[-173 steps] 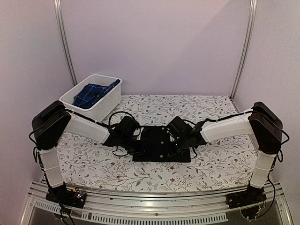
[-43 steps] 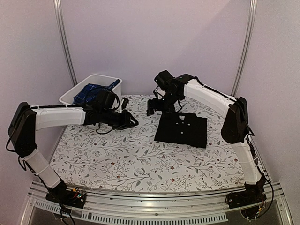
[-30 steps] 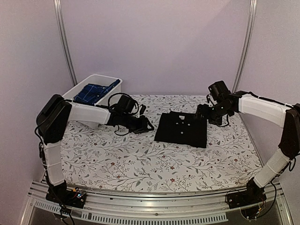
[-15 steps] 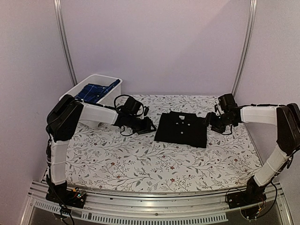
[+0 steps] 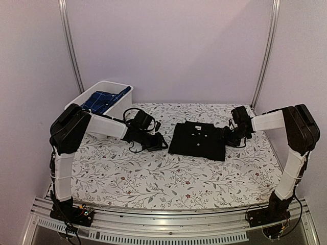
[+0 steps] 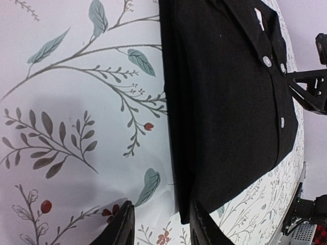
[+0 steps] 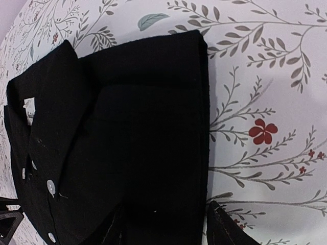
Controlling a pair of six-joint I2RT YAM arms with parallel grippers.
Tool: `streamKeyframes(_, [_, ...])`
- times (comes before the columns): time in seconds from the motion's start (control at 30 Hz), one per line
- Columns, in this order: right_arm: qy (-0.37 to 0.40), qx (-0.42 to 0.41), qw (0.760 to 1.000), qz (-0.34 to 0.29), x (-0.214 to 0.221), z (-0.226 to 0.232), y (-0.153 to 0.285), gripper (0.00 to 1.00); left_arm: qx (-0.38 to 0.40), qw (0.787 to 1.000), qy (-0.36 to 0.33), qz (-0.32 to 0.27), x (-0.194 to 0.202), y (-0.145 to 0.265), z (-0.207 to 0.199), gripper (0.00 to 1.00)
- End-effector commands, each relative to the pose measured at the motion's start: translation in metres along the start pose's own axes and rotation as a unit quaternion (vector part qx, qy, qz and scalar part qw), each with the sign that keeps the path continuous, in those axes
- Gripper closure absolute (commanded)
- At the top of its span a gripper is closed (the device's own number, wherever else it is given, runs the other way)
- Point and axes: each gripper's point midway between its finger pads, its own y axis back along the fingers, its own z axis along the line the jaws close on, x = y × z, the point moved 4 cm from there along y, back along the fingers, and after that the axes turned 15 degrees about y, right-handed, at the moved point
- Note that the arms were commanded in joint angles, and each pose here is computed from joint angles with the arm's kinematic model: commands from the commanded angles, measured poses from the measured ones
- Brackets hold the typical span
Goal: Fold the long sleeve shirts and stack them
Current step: Move the square-folded shirt to the center of the board.
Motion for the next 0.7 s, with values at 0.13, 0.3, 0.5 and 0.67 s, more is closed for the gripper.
streamKeyframes(0.13, [0.003, 0.017, 0.999, 0.042, 0.022, -0.005, -0.026, 0.64, 0.029, 0.999, -0.016, -0.012, -0.001, 0.018, -0.020, 0.64])
streamKeyframes(0.3, [0.009, 0.050, 0.996, 0.070, 0.041, -0.015, -0.027, 0.93, 0.031, 0.999, -0.020, -0.008, 0.000, 0.019, -0.021, 0.64])
streamKeyframes(0.5, [0.011, 0.084, 0.993, 0.083, 0.055, -0.034, -0.002, 0.96, 0.038, 0.999, -0.028, 0.000, 0.004, 0.026, -0.026, 0.64])
streamKeyframes(0.67, [-0.011, 0.103, 0.991, 0.086, 0.077, -0.055, 0.030, 0.95, 0.048, 0.998, -0.036, 0.000, 0.006, 0.036, -0.034, 0.64])
